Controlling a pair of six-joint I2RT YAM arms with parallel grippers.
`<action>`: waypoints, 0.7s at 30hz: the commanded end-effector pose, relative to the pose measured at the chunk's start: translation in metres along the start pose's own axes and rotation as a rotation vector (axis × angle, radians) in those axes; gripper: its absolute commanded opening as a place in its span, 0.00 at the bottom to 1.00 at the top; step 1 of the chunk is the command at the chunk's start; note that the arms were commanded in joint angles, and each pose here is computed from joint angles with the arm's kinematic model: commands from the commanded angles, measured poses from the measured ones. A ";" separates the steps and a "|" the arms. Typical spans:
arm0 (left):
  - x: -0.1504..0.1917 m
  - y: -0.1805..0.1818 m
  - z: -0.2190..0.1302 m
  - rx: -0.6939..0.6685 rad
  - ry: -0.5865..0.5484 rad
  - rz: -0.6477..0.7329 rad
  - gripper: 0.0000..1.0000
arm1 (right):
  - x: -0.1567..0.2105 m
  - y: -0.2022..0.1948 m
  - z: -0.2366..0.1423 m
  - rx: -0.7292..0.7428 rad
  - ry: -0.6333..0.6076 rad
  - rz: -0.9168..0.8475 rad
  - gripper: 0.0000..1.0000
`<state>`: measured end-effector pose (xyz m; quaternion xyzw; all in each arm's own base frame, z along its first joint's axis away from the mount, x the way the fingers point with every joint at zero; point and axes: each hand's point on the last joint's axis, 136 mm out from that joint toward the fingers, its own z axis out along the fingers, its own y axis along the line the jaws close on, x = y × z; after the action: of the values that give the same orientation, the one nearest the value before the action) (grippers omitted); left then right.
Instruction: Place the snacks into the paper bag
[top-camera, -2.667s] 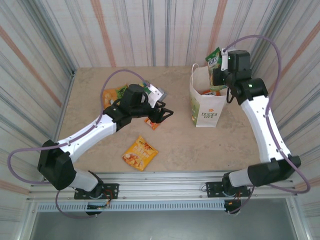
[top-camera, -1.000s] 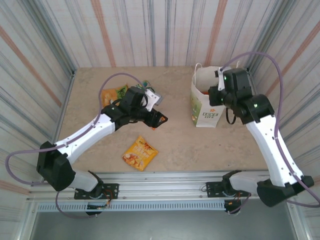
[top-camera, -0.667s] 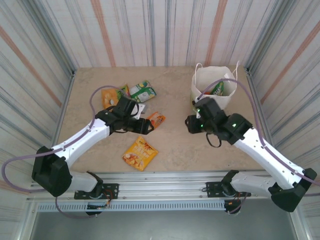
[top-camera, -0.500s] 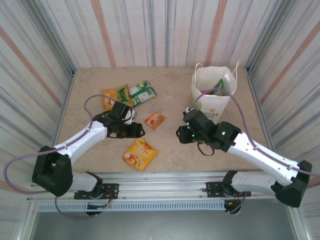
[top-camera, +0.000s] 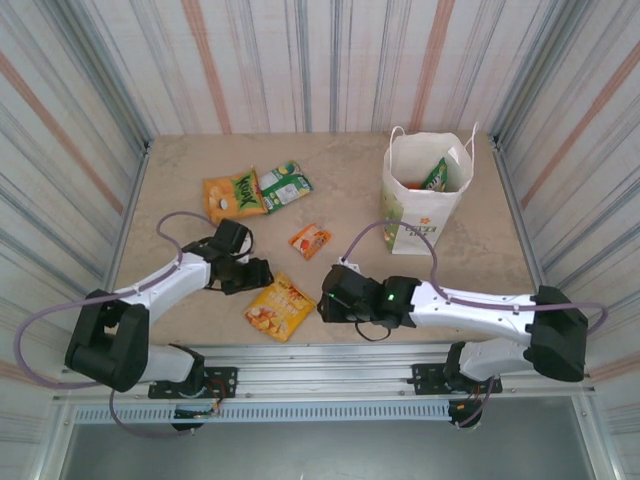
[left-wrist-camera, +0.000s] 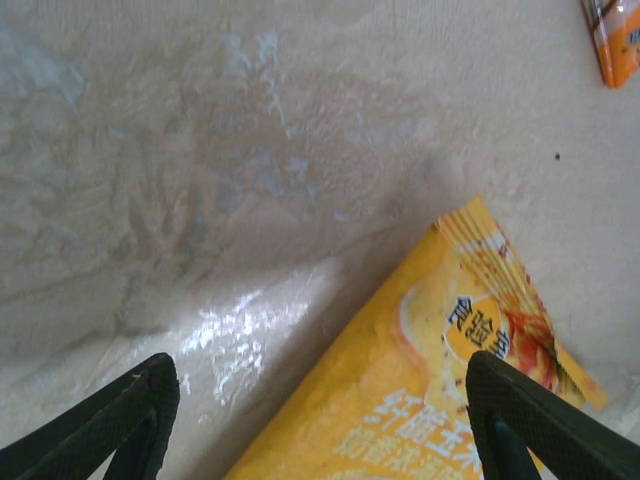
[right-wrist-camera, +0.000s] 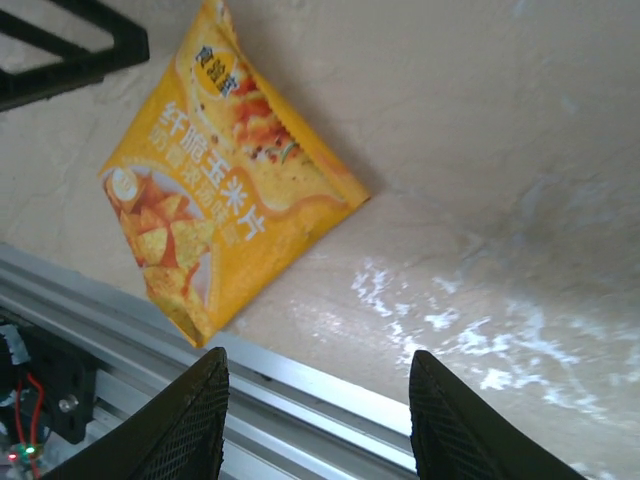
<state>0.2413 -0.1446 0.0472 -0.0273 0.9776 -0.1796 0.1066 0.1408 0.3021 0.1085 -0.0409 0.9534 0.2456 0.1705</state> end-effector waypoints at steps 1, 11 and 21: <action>0.005 -0.003 0.011 0.040 0.030 0.008 0.77 | 0.009 0.011 0.011 -0.040 0.033 0.063 0.50; 0.041 -0.013 0.019 0.137 0.120 -0.009 0.63 | 0.026 -0.003 0.028 -0.025 0.087 0.137 0.51; 0.070 -0.026 0.015 0.177 0.154 -0.015 0.58 | 0.039 -0.020 0.040 -0.017 0.136 0.203 0.51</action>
<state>0.1903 -0.1823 0.0306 0.0057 0.9636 -0.2626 0.0494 0.1237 0.3051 0.0638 0.0190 0.9584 0.2667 0.0995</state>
